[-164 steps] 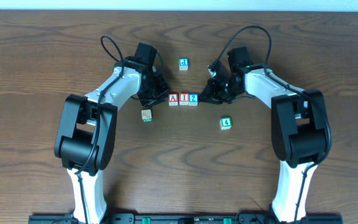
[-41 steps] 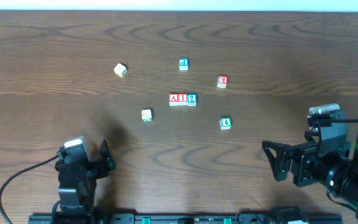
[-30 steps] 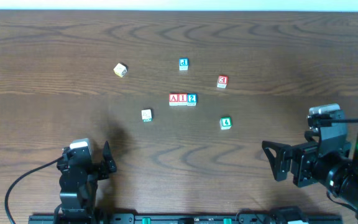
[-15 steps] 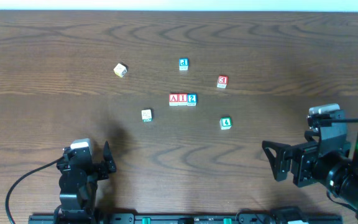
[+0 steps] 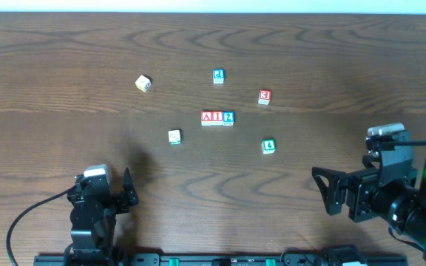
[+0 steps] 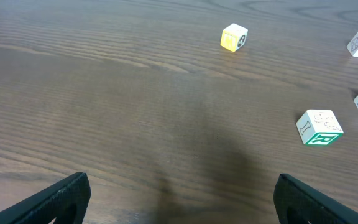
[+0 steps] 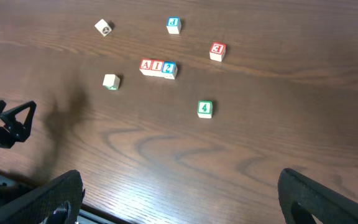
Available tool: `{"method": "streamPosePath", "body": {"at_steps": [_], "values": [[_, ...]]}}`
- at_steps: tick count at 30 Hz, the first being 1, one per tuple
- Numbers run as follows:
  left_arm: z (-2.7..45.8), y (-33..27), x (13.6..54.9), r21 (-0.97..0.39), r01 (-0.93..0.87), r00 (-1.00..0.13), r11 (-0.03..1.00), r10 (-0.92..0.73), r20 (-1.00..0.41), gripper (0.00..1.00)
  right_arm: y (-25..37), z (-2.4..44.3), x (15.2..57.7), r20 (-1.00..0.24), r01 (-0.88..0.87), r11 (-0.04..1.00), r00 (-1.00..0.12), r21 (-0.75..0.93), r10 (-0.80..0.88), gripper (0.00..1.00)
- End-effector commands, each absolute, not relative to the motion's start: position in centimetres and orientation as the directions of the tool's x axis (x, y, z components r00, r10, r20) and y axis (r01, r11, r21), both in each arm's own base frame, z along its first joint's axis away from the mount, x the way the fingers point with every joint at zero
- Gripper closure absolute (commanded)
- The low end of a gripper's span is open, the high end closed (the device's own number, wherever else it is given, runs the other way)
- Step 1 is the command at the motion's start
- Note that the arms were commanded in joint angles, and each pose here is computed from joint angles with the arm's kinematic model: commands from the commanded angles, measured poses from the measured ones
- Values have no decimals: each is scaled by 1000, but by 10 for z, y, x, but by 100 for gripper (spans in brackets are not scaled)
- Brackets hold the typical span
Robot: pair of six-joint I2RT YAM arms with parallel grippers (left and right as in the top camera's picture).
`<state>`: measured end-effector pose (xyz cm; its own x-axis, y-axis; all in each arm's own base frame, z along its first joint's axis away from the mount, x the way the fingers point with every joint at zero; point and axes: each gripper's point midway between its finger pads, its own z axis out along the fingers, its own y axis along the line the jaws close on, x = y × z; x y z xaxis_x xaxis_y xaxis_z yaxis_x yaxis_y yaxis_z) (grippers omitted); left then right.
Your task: Spell out Ai2
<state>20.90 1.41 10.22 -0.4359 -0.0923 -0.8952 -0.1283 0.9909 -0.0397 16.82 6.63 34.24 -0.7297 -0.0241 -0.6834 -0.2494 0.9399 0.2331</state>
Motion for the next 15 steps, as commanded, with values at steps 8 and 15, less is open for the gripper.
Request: {"method": "streamPosePath", "body": {"at_steps": [8, 15], "values": [[97, 15, 209, -23, -125, -443, 992, -77, -893, 5, 60, 342, 172, -701, -266, 950, -709, 162, -79, 1], [97, 15, 209, -23, -125, -443, 992, -77, -893, 5, 51, 347, 180, -846, -365, 926, -461, -95, -268, 1]]}}
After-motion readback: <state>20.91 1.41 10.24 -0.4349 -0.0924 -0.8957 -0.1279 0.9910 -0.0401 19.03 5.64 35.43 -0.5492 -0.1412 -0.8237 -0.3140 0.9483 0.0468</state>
